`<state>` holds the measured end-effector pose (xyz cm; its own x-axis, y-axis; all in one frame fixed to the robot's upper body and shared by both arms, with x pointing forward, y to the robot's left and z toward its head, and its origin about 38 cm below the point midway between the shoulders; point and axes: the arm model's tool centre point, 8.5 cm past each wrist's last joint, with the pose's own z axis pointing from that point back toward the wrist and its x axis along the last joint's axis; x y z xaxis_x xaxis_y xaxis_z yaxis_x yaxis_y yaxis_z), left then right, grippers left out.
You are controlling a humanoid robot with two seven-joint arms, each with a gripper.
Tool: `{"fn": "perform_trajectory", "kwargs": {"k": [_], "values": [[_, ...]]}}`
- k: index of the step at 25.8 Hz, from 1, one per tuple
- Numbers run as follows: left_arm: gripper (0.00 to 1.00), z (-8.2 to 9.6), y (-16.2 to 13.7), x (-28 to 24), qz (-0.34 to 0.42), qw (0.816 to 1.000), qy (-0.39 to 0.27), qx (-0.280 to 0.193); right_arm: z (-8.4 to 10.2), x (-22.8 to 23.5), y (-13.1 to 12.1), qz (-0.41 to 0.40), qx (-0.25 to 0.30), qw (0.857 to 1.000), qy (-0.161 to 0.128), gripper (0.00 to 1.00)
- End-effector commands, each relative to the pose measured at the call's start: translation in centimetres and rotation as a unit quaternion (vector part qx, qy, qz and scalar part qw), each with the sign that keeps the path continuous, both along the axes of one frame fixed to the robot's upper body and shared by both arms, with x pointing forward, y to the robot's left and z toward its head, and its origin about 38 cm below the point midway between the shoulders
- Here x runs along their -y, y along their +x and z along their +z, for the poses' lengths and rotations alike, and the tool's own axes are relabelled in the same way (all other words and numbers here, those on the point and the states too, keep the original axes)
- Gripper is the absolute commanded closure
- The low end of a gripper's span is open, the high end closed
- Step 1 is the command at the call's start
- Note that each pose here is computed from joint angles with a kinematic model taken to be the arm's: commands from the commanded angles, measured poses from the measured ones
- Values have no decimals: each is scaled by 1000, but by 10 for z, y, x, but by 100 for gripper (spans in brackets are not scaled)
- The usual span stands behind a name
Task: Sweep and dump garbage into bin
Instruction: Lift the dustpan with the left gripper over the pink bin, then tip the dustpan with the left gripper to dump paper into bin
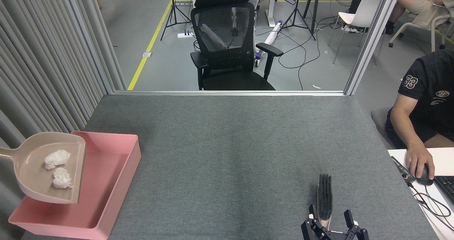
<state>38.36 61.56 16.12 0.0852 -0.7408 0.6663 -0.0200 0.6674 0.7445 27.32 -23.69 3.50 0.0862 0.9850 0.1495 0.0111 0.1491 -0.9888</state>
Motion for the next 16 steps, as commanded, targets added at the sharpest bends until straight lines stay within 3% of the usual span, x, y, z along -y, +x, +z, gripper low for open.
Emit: {"fn": "perform_trajectory", "kwargs": {"k": [1, 6, 11, 16], "values": [[83, 14, 7, 2, -8, 999, 35, 4, 0, -1, 0, -1, -1, 1000, 1, 2], [83, 30, 18, 3, -8, 999, 44, 14, 0, -2, -2, -1, -1, 1000, 3, 2], [83, 32, 19, 1, -5, 999, 43, 13, -1, -1, -3, -1, -2, 1000, 3, 2], [83, 36, 23, -10, 21, 1000, -19, 4, -1, -1, -3, -1, -2, 1000, 2, 2]]}}
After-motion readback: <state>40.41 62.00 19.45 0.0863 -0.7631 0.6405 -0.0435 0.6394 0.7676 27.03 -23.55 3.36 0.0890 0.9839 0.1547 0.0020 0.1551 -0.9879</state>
